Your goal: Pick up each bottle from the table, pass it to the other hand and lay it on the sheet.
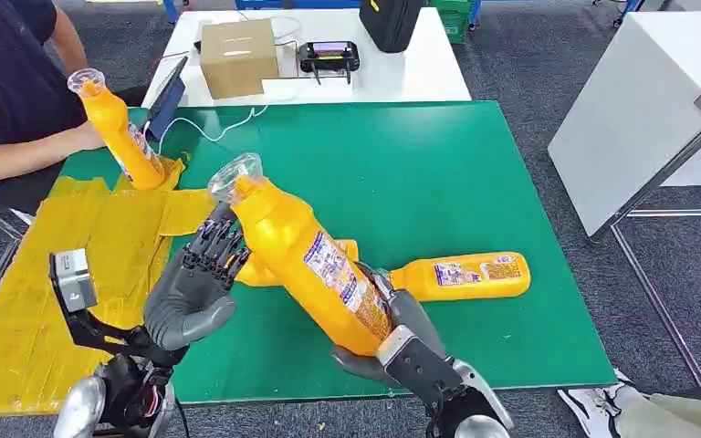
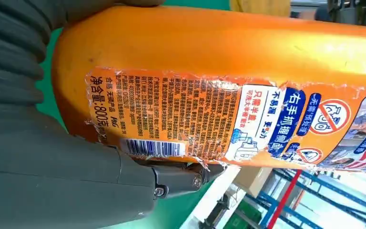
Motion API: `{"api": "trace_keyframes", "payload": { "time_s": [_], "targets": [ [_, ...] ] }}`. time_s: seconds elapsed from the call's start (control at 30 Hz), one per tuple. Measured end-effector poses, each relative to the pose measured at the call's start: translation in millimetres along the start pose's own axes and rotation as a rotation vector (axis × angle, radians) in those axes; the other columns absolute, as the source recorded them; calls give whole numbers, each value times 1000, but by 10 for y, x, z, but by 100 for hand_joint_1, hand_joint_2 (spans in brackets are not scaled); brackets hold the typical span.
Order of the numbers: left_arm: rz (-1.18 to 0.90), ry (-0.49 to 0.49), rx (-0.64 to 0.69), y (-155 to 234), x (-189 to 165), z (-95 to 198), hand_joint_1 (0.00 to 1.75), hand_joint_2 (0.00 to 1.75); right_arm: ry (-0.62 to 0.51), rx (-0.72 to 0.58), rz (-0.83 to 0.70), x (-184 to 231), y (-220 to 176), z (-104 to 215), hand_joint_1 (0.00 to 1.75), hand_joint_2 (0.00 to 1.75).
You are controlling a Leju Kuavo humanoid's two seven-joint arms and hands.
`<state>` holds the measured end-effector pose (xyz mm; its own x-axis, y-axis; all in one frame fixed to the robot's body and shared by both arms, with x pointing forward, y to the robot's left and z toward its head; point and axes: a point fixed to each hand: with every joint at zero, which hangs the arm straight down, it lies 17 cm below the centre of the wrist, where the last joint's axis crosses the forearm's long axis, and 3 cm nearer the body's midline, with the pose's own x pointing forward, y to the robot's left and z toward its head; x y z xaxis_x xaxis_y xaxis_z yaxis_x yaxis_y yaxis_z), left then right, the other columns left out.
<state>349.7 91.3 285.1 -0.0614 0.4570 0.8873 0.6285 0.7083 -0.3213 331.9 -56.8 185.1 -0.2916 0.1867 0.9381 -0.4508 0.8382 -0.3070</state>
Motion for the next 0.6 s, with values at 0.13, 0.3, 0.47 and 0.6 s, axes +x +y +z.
{"api": "trace_keyframes", "payload": {
  "time_s": [0.13, 0.3, 0.47, 0.6],
  "targets": [
    [14, -3, -17, -52, 9, -1, 0, 175, -6, 42, 51, 47, 51, -97, 175, 175],
    [17, -4, -19, -51, 16, 1, 0, 175, -14, 60, 73, 75, 79, -151, 175, 175],
    [71, -7, -43, -86, 68, -19, 0, 175, -8, 86, 220, 68, 135, -290, 175, 175],
    [101, -13, -64, -129, 133, -91, 0, 175, -9, 66, 397, 79, 106, -535, 175, 175]
  ]
}}
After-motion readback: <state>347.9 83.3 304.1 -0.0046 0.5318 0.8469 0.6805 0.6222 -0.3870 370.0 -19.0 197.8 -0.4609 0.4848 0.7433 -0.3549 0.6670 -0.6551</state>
